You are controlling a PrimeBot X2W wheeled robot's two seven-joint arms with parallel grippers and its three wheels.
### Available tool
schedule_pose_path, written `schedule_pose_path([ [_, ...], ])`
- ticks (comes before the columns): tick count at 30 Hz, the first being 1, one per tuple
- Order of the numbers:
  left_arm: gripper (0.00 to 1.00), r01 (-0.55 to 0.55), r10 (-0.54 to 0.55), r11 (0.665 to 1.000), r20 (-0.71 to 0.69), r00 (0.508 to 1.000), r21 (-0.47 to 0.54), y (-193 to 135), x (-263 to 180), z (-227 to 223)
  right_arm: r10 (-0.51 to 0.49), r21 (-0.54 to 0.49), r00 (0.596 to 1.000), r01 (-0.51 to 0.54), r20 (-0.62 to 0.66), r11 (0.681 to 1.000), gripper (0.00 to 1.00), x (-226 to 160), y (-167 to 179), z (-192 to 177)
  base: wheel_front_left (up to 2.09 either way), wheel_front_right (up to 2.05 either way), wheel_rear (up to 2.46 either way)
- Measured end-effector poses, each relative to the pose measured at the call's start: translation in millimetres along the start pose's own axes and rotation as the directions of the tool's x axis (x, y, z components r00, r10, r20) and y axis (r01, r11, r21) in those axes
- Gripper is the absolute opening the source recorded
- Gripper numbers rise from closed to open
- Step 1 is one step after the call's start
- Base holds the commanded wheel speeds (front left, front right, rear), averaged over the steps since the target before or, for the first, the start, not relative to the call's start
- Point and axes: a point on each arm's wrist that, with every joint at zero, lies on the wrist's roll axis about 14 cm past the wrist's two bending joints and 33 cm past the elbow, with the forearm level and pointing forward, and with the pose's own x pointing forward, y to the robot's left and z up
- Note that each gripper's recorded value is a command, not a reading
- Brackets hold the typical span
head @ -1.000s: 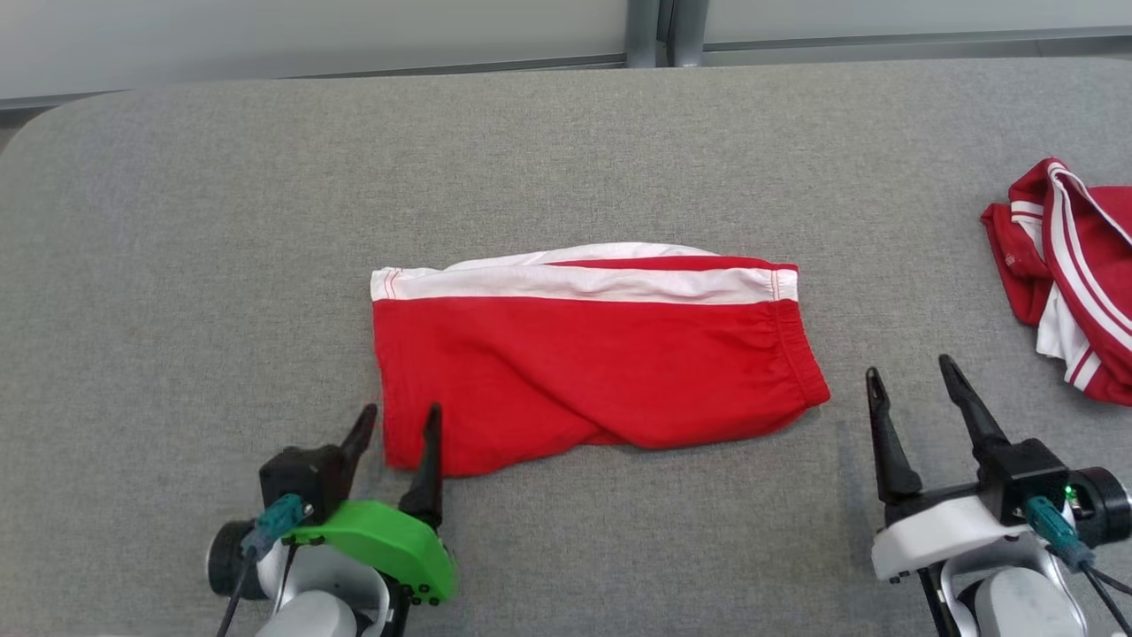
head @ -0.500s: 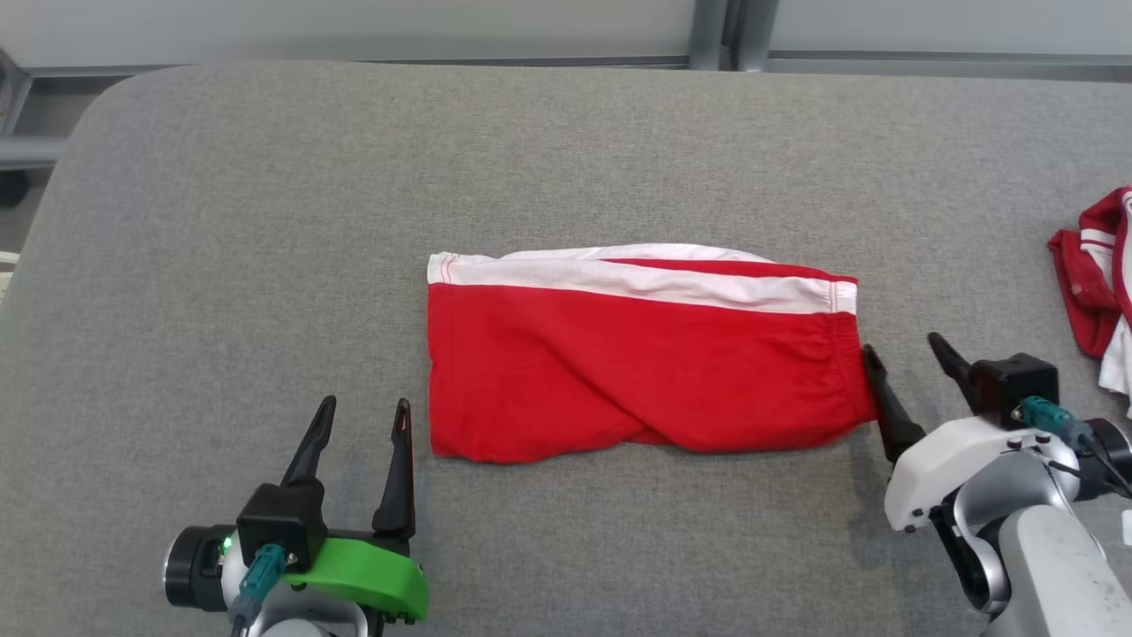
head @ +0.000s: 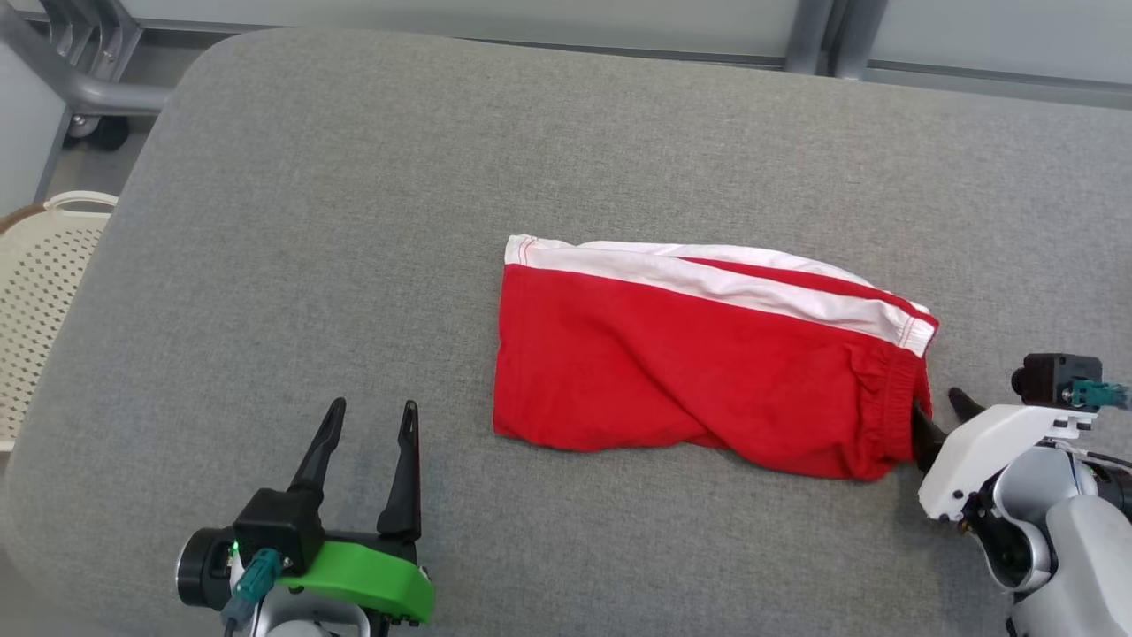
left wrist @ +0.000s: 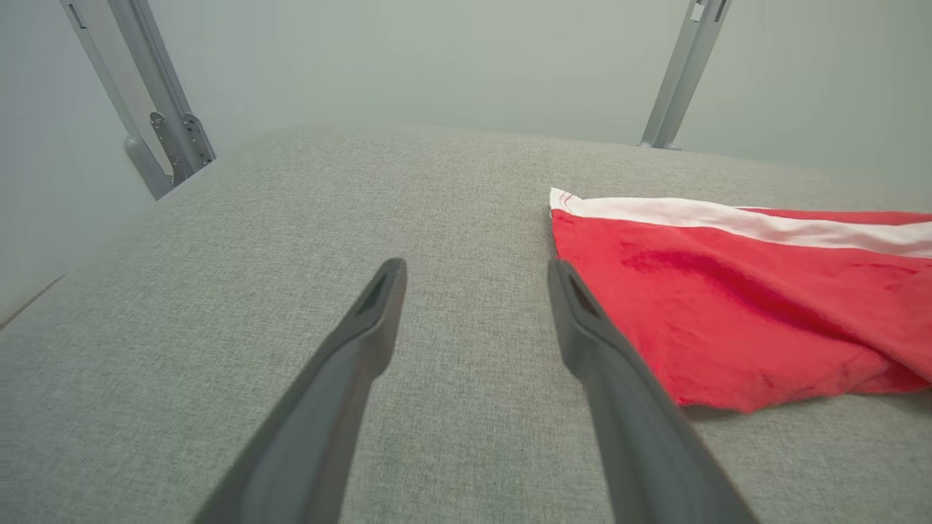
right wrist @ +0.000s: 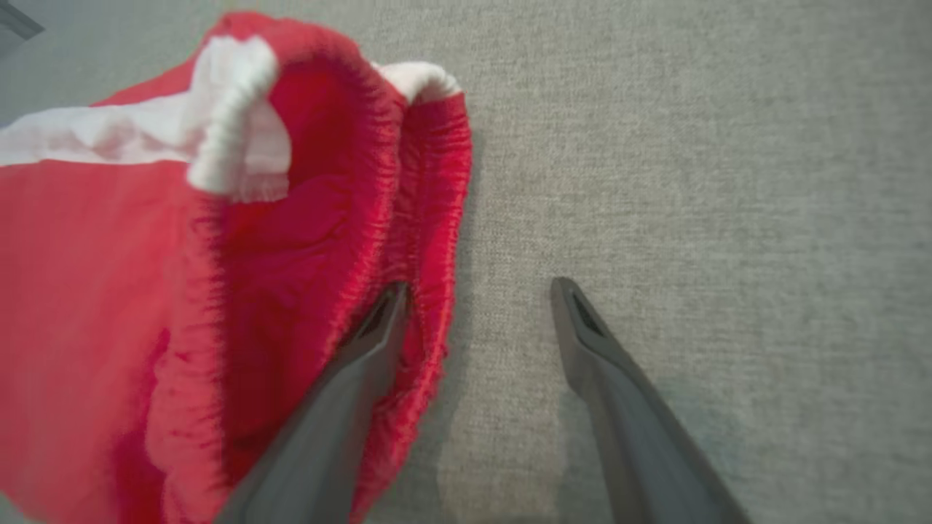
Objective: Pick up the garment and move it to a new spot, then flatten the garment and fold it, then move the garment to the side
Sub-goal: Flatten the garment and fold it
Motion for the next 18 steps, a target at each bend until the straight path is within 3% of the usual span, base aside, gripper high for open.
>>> schedule_pose_path([
  [6, 1.00, -0.017, 0.018, 1.000, 0.007, 1.000, -0.018, 13, -4, 0, 0.071, 0.158, 0.996, -0.061, -0.060, 0.985, 0.98, 17, 13, 2, 0.00, 0.00, 0.00],
  [7, 1.00, -0.023, 0.023, 1.000, 0.007, 1.000, -0.018, 16, -4, -1, 0.086, 0.178, 0.994, -0.072, -0.068, 0.981, 0.68, 19, 17, 2, 0.00, 0.00, 0.00],
  [8, 1.00, -0.029, 0.029, 0.999, 0.009, 1.000, -0.020, 19, -5, 0, 0.100, 0.195, 0.993, -0.084, -0.070, 0.977, 0.68, 20, 20, 3, 0.00, 0.00, 0.00],
  [9, 1.00, -0.035, 0.035, 0.999, 0.011, 0.999, -0.023, 21, -5, 0, 0.111, 0.218, 0.991, -0.094, -0.069, 0.972, 0.22, 21, 23, 4, 0.00, 0.00, 0.00],
  [10, 1.00, -0.043, 0.044, 0.999, 0.010, 0.999, -0.024, 24, -6, -1, 0.126, 0.237, 0.990, -0.107, -0.066, 0.966, 0.00, 21, 26, 4, 0.00, 0.00, 0.00],
  [13, 1.00, -0.063, 0.063, 0.997, -0.001, 0.998, -0.034, 31, -9, -6, 0.162, 0.294, 0.984, -0.132, -0.079, 0.946, 0.00, 17, 30, 1, 0.00, 0.00, 0.00],
  [18, 1.00, -0.058, 0.057, 0.998, -0.028, 0.998, -0.039, 29, -12, -17, 0.120, 0.350, 0.988, -0.081, -0.093, 0.933, 0.00, 0, -7, 6, 0.00, 0.00, 0.00],
])
